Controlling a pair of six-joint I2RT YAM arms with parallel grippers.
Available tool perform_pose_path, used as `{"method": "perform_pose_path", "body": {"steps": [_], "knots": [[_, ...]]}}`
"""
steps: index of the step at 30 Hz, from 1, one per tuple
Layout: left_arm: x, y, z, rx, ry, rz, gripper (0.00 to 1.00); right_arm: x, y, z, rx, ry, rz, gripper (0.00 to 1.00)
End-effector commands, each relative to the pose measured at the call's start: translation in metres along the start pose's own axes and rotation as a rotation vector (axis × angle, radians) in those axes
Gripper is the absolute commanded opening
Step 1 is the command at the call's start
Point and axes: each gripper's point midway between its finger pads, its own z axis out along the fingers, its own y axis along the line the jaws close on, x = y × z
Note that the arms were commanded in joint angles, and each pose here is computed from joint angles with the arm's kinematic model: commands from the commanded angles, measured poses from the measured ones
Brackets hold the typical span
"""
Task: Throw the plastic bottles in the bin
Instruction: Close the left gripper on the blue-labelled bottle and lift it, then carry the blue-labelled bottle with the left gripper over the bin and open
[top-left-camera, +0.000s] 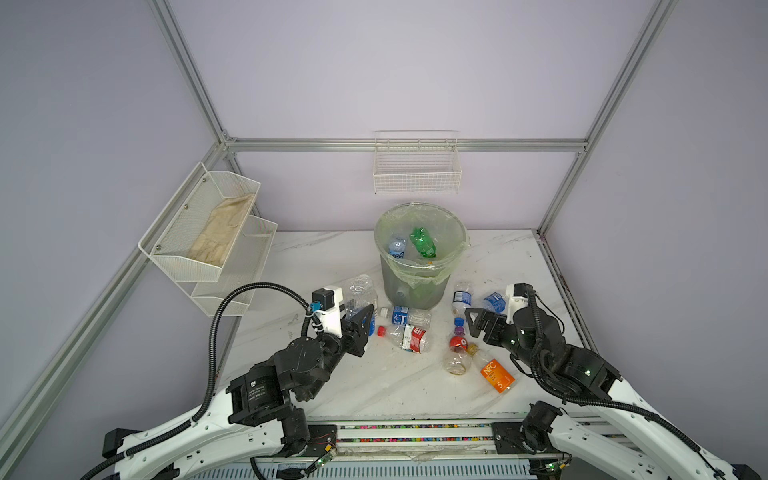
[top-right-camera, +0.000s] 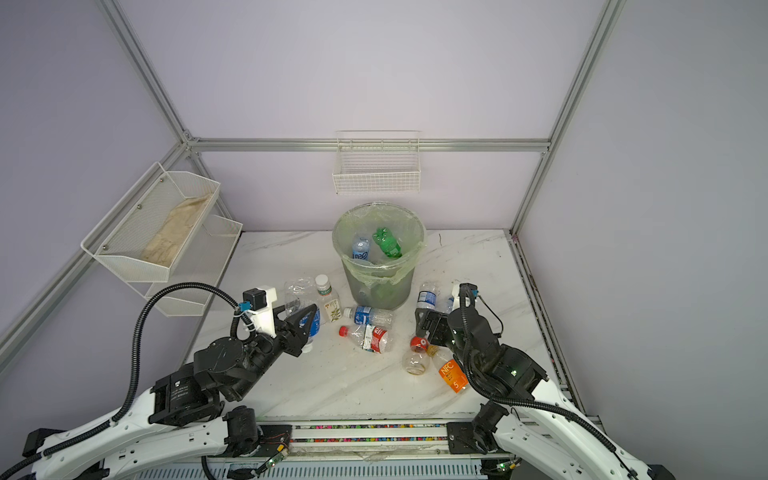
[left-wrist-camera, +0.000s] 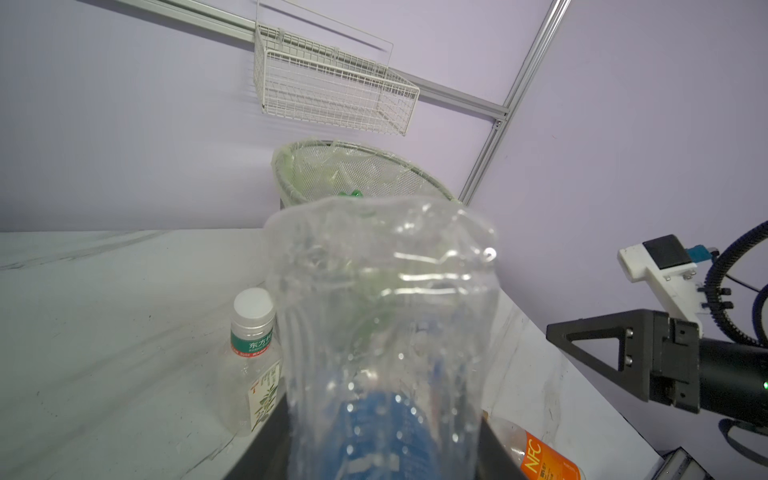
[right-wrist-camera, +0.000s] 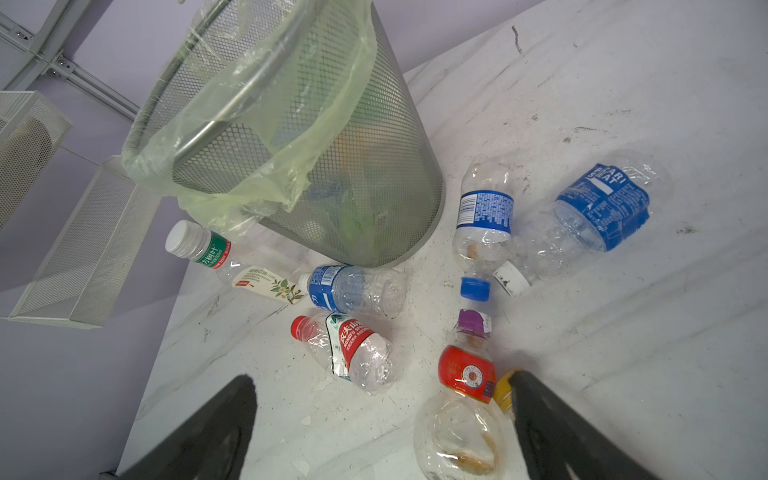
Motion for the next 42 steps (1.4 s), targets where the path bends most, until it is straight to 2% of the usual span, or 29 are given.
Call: {"method": "perform_pose_path", "body": {"steps": [1,21,42], "knots": [[-0.070,-0.013,-0.008,0.023,-0.160,-0.015,0.00,0.008,-0.007,-0.002,0.011,0.022,0.021,0.97],[-0.138,-0.065,0.054,0.106,-0.193,0.117,0.00,0.013,-0.013,-0.008,0.004,0.025,0.037,0.97],[-0.178,-0.080,0.112,0.153,-0.221,0.117,0.00,0.020,-0.020,-0.002,0.027,0.037,0.024,0.98]]}}
